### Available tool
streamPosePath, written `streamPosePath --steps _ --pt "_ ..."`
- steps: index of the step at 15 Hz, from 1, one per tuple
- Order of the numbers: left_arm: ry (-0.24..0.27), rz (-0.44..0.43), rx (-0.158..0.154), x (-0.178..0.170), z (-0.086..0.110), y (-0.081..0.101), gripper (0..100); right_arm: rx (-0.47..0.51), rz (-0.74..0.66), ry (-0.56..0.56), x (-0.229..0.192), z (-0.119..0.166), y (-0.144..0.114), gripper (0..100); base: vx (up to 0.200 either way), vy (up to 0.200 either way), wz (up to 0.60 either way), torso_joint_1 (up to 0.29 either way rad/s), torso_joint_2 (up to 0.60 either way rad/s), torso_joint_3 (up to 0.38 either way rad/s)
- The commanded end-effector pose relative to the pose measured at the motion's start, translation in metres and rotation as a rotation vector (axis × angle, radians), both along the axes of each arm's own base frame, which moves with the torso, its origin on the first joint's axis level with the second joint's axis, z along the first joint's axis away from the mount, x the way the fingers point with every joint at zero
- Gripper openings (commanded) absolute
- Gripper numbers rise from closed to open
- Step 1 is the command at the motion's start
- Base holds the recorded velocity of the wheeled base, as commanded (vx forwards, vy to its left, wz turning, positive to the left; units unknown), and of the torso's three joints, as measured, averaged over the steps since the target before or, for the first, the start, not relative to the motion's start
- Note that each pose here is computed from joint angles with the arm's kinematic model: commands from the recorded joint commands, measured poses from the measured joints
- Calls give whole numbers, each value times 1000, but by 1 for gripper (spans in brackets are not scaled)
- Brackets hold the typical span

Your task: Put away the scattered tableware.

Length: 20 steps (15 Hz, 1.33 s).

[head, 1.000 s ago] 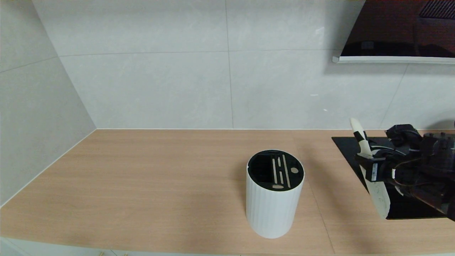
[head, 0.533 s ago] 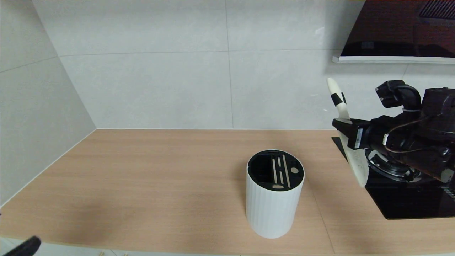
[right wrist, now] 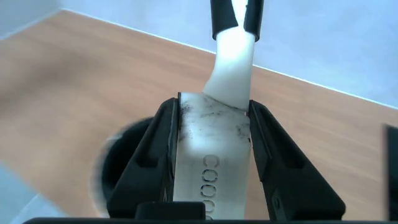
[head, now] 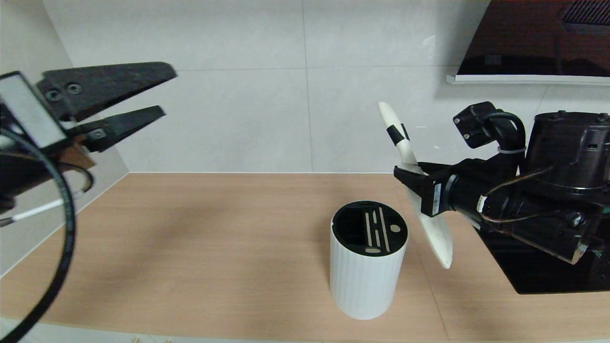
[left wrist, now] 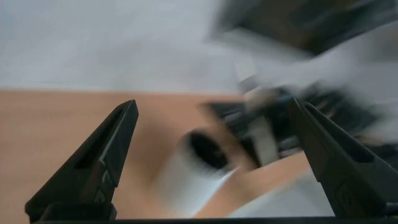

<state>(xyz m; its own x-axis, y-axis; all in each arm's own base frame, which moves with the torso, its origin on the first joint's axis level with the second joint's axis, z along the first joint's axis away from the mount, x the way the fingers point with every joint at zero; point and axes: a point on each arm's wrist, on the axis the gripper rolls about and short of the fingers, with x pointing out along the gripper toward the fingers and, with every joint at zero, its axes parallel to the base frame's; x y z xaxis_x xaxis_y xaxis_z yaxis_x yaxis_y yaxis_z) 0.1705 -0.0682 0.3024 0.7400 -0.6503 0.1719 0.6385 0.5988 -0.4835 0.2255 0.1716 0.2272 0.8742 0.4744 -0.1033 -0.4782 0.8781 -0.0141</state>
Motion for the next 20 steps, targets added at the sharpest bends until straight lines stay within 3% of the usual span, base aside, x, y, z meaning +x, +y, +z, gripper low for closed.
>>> streamPosePath --steps 1,2,4,5,10,11,13,15,20 --pt "134 -143 -6 42 -32 -49 100 -22 51 22 -17 -2 20 0 0 0 0 0 0 0" --pt "186 -175 -31 47 -39 -59 100 -25 69 27 -21 -3 27 0 0 0 0 0 0 0" --pt "281 -224 -126 55 -47 -71 100 -29 103 34 -29 -5 34 0 0 0 0 0 0 0" --pt "297 -240 -148 59 -51 -76 100 -31 121 35 -33 -5 38 0 0 0 0 0 0 0" --pt "333 -316 -119 66 -88 -111 100 -37 159 63 -47 -13 54 0 0 0 0 0 0 0" --pt "321 -323 -118 67 -95 -117 100 -41 164 65 -48 -15 57 0 0 0 0 0 0 0" --pt "271 -315 -86 66 -110 -128 100 -47 166 74 -48 -18 58 0 0 0 0 0 0 0" --pt "258 -320 -69 65 -117 -134 100 -48 168 75 -49 -18 58 0 0 0 0 0 0 0" --pt "240 -314 -64 66 -119 -137 100 -52 190 81 -54 -21 63 0 0 0 0 0 0 0"
